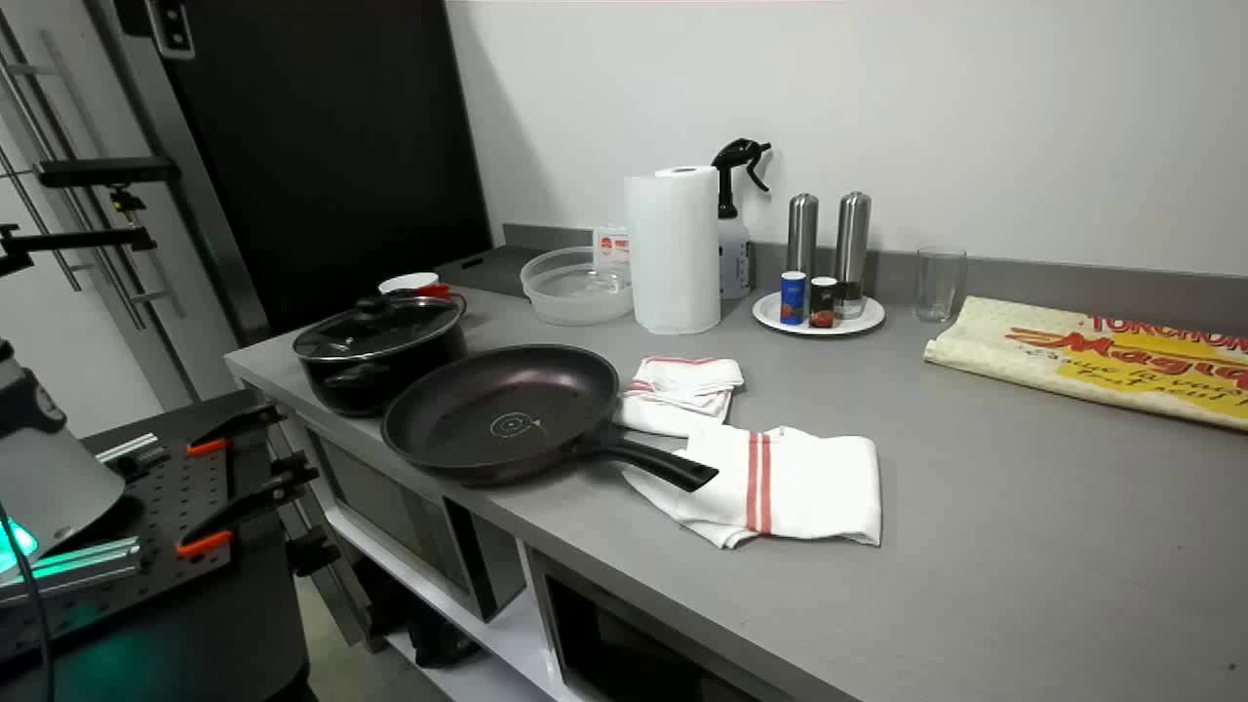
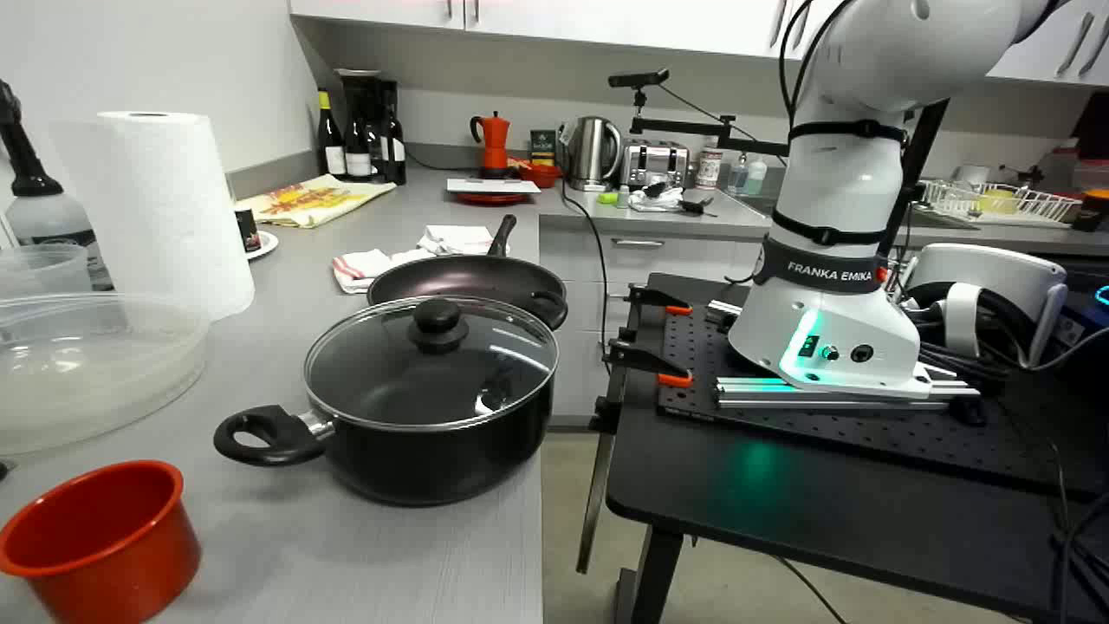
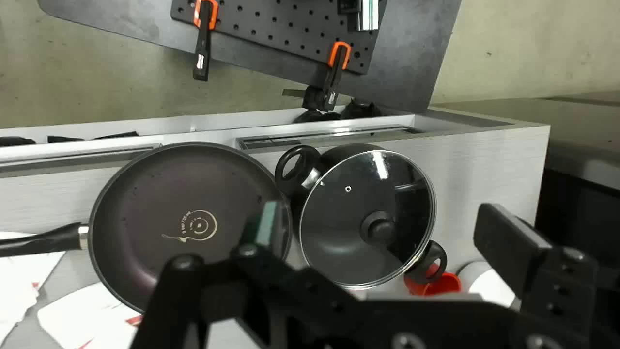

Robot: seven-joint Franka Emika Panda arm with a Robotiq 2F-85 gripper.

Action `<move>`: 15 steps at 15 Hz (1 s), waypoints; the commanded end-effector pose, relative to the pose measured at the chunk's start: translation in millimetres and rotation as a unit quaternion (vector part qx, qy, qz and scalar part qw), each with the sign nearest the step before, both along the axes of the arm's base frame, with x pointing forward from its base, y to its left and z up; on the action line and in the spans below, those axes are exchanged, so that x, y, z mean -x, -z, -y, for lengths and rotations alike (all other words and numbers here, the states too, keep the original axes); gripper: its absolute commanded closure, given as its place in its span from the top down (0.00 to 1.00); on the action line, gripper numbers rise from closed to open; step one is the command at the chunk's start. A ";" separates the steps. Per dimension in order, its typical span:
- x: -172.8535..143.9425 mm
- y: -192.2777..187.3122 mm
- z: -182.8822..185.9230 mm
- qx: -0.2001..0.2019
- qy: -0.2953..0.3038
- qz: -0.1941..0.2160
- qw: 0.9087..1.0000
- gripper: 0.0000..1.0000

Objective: Pick up the kitchen towel from the counter and wipe the pan

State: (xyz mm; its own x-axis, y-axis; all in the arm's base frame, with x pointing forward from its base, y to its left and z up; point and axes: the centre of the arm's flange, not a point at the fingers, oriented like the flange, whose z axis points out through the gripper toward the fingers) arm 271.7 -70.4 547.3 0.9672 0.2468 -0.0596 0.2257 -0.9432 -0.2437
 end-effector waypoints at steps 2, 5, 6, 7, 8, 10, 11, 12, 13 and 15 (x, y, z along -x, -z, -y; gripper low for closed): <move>0.0 0.0 0.0 0.000 0.000 0.000 1.000 1.00; -0.1 0.0 0.0 0.000 0.000 0.000 1.000 1.00; -0.1 0.0 0.0 0.000 0.000 0.000 1.000 1.00; -2.7 0.0 0.4 0.000 0.001 0.000 1.000 1.00; -13.7 -0.8 3.8 0.000 0.001 -0.003 1.000 1.00; -34.7 -0.6 9.7 0.002 0.005 -0.006 1.000 1.00; -43.7 0.3 12.4 0.005 0.009 -0.003 1.000 1.00; -58.8 2.4 16.9 0.010 0.014 0.000 1.000 1.00; -75.1 5.3 21.6 0.015 0.021 0.001 1.000 1.00; -110.6 11.9 32.5 0.029 0.037 0.012 0.999 1.00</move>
State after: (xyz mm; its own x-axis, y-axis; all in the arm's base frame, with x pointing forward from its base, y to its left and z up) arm 323.4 -84.3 537.7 0.9794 0.1987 -0.0351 0.1871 -0.9597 -0.2097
